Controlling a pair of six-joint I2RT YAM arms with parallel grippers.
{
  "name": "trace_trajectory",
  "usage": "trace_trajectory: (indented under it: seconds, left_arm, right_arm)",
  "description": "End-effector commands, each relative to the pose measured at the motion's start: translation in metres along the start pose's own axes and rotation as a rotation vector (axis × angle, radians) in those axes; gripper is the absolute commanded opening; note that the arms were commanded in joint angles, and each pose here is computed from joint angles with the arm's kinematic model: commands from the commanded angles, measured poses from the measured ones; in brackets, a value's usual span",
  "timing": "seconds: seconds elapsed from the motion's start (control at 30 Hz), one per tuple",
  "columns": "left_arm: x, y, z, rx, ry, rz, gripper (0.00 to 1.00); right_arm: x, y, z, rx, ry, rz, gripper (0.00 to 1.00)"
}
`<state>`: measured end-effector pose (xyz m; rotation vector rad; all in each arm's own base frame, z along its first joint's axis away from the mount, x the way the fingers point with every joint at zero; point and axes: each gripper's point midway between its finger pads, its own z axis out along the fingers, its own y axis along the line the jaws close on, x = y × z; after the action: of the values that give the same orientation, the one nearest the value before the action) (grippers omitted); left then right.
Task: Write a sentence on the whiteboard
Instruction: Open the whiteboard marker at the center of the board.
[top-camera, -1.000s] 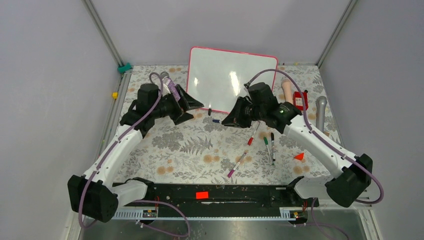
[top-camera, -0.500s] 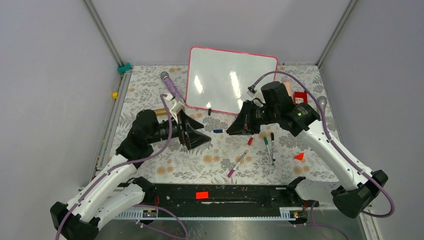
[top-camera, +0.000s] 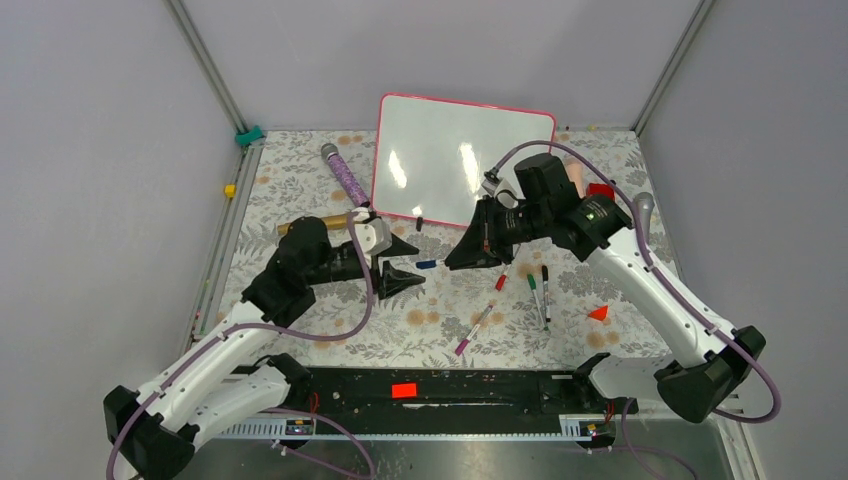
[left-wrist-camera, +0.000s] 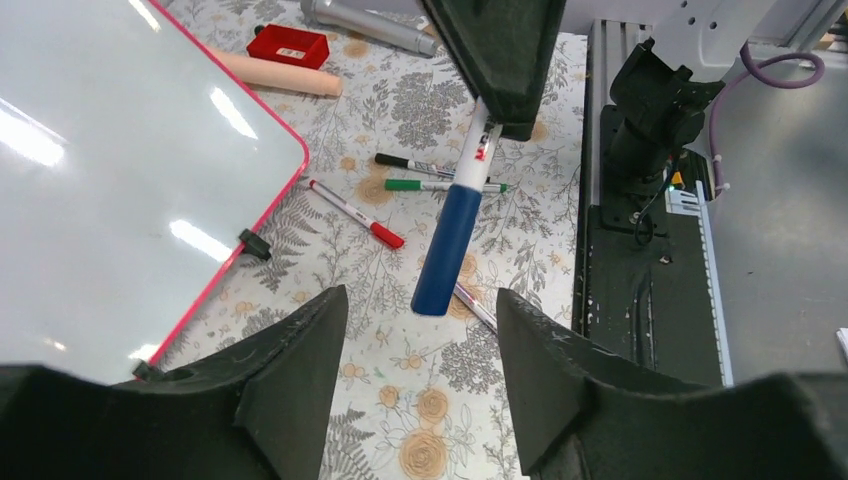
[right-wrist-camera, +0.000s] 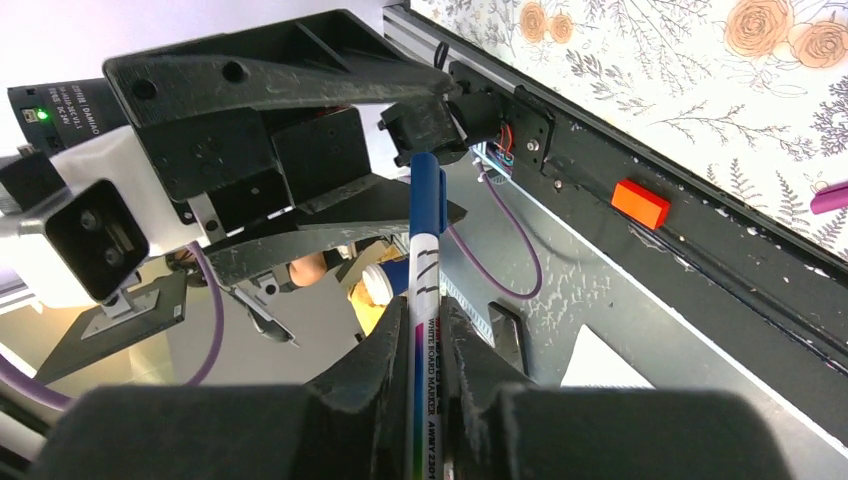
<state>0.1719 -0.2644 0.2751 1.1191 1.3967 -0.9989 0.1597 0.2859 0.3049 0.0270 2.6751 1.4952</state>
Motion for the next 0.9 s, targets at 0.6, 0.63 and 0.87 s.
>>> trace_trajectory:
  seconds: [0.6, 0.63, 0.87]
  left_arm:
    - [0.020, 0.004, 0.012, 0.042, 0.091, 0.244, 0.00]
    - [0.029, 0.006, 0.009, 0.024, 0.112, 0.235, 0.00]
    - [0.070, 0.019, -0.002, -0.111, 0.164, 0.170, 0.00]
  right_arm:
    - [-0.001, 0.007, -0.025, -0.075, 0.121, 0.011, 0.00]
    - [-0.003, -0.003, -0.033, -0.060, 0.114, 0.025, 0.00]
    - [-0.005, -0.045, -0.060, 0.053, 0.063, 0.100, 0.00]
